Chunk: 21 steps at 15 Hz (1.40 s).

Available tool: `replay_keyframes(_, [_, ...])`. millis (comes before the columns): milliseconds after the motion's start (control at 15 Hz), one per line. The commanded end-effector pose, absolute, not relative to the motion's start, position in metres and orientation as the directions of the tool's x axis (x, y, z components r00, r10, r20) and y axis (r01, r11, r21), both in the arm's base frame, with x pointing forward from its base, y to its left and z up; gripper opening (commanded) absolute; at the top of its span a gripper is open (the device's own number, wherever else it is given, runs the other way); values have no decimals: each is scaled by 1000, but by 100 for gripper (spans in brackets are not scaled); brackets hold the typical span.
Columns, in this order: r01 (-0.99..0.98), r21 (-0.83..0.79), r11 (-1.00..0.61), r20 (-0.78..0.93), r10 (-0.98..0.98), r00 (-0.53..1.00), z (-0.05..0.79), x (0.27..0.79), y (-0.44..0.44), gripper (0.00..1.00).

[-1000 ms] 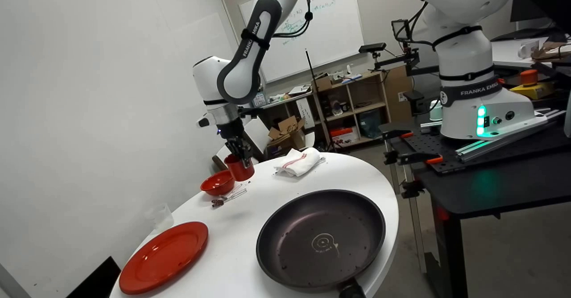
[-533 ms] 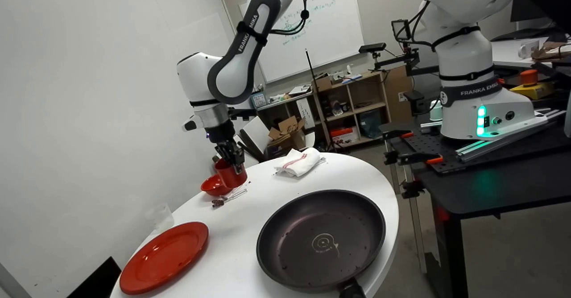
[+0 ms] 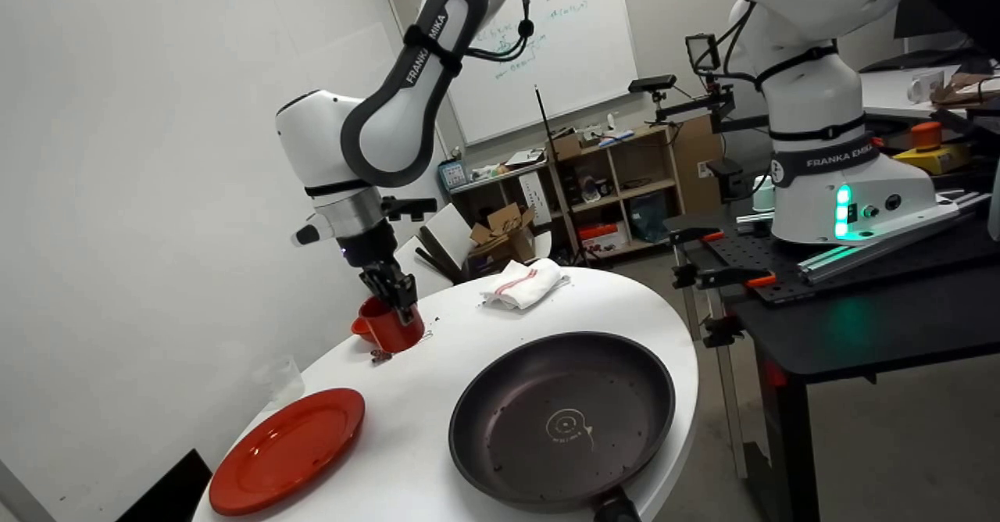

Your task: Pick up the red cup and put it on the left side of the table

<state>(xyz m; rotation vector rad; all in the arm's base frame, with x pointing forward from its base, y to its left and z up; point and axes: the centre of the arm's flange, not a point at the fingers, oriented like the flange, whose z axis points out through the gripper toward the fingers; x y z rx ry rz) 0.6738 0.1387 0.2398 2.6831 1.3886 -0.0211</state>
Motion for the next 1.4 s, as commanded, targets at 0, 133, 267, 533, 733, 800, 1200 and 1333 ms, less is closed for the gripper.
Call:
replay_keyframes(0, [821, 93, -563, -89, 817, 570, 232, 689, 165, 2])
replay_keyframes(133, [829, 82, -552, -93, 824, 558, 226, 690, 176, 2])
replay_keyframes(267, [838, 75, -541, -99, 832, 546, 219, 692, 187, 2])
replay_keyframes(533, [851, 65, -521, -112, 844, 525, 209, 695, 203, 2])
replay_keyframes(733, [859, 58, -509, -126, 850, 512, 203, 699, 213, 2])
replay_keyframes(800, [862, 56, -504, -130, 852, 507, 201, 699, 216, 2])
replay_keyframes(1200, [883, 43, -468, -150, 870, 469, 189, 700, 234, 2])
replay_keyframes(1333, [889, 39, -456, -151, 877, 456, 185, 700, 239, 2])
